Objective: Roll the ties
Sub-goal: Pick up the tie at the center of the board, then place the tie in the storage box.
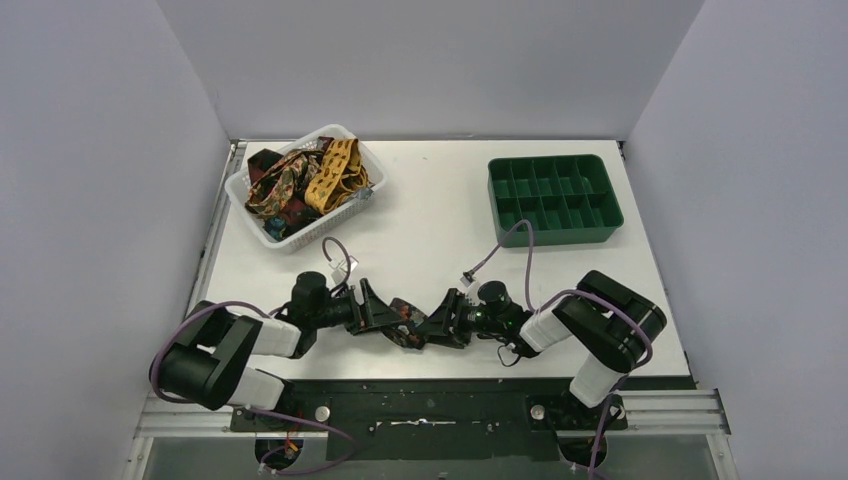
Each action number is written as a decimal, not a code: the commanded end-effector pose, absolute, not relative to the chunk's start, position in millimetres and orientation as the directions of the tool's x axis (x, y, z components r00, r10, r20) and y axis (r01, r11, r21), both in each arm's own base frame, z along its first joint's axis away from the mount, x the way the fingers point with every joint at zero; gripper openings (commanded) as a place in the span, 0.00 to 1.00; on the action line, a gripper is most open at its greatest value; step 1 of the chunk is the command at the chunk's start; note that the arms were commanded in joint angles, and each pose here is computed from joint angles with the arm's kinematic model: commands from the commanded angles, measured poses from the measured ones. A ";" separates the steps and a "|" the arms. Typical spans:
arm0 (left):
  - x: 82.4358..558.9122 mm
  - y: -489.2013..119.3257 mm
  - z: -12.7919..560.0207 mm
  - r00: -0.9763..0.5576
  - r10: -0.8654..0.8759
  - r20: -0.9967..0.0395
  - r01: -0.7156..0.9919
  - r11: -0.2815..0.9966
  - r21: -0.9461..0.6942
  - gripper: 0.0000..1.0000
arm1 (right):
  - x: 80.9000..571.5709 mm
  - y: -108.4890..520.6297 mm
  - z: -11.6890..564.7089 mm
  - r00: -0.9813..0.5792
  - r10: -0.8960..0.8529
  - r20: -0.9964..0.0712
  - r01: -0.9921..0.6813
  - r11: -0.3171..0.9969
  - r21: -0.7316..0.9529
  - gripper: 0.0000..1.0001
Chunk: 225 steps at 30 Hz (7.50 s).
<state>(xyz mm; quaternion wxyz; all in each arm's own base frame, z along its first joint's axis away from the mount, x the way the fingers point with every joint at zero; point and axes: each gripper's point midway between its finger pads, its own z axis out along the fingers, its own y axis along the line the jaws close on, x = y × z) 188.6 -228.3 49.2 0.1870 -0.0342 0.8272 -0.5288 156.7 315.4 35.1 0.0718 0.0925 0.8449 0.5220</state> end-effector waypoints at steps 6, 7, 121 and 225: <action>182.9 -244.8 55.1 -0.931 -0.220 -0.292 0.192 0.385 -0.902 0.78 | 164.9 324.5 46.0 -0.971 0.235 -0.045 0.049 0.377 0.925 0.45; 181.1 -245.0 54.0 -0.932 -0.221 -0.288 0.188 0.384 -0.904 0.77 | 165.2 324.2 45.4 -0.971 0.236 -0.043 0.051 0.376 0.925 0.45; 181.1 -256.0 261.4 -0.527 -0.113 -0.842 0.781 0.326 -0.533 0.45 | 146.1 339.5 209.4 -0.624 -0.360 -0.693 -0.681 -0.185 0.709 0.00; 233.5 -167.1 213.8 -0.532 -0.292 -0.795 0.367 0.767 -0.527 0.97 | 445.6 99.1 137.9 -0.864 -0.081 -0.498 -0.069 0.997 -0.042 0.00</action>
